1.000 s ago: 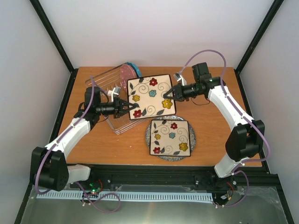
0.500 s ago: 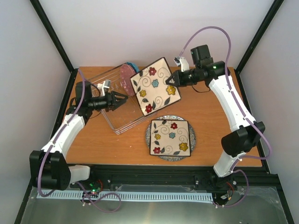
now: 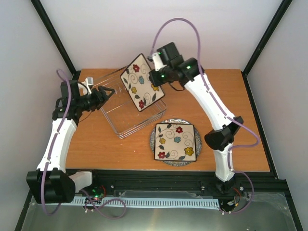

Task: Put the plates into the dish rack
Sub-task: Move the dish rack to the center of the board.

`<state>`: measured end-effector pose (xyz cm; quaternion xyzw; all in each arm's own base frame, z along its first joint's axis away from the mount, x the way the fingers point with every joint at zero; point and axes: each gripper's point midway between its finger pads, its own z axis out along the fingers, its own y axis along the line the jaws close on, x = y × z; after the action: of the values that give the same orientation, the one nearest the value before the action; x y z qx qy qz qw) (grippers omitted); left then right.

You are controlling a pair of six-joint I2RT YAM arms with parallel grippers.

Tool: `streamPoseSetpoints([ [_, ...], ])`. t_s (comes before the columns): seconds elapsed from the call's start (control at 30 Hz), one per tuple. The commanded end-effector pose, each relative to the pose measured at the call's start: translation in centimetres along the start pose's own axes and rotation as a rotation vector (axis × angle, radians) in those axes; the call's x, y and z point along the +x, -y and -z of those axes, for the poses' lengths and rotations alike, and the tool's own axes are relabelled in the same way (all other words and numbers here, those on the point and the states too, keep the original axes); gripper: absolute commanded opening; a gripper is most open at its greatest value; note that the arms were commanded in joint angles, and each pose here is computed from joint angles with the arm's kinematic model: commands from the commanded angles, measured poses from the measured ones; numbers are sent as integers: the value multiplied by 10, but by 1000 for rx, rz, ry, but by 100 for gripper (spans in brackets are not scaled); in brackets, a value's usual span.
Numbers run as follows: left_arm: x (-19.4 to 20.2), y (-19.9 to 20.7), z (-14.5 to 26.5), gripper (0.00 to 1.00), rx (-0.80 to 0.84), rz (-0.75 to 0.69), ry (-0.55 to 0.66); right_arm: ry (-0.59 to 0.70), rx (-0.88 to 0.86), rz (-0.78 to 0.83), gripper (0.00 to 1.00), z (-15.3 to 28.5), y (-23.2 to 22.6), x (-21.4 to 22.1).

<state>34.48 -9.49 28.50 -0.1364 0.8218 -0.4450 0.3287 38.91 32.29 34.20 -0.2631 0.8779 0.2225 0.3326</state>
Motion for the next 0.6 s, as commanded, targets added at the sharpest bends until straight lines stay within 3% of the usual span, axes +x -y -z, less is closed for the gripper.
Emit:
streamPoseSetpoints([
  [0.0, -12, -21, 22, 70, -201, 13, 119, 290, 144, 109, 3, 29, -25, -66],
  [0.23, -25, -61, 16, 77, -331, 44, 160, 419, 394, 270, 3, 17, -36, -95],
  [0.57, -46, -130, 13, 77, -568, 107, 182, 478, 509, 331, 3, 2, -32, -111],
])
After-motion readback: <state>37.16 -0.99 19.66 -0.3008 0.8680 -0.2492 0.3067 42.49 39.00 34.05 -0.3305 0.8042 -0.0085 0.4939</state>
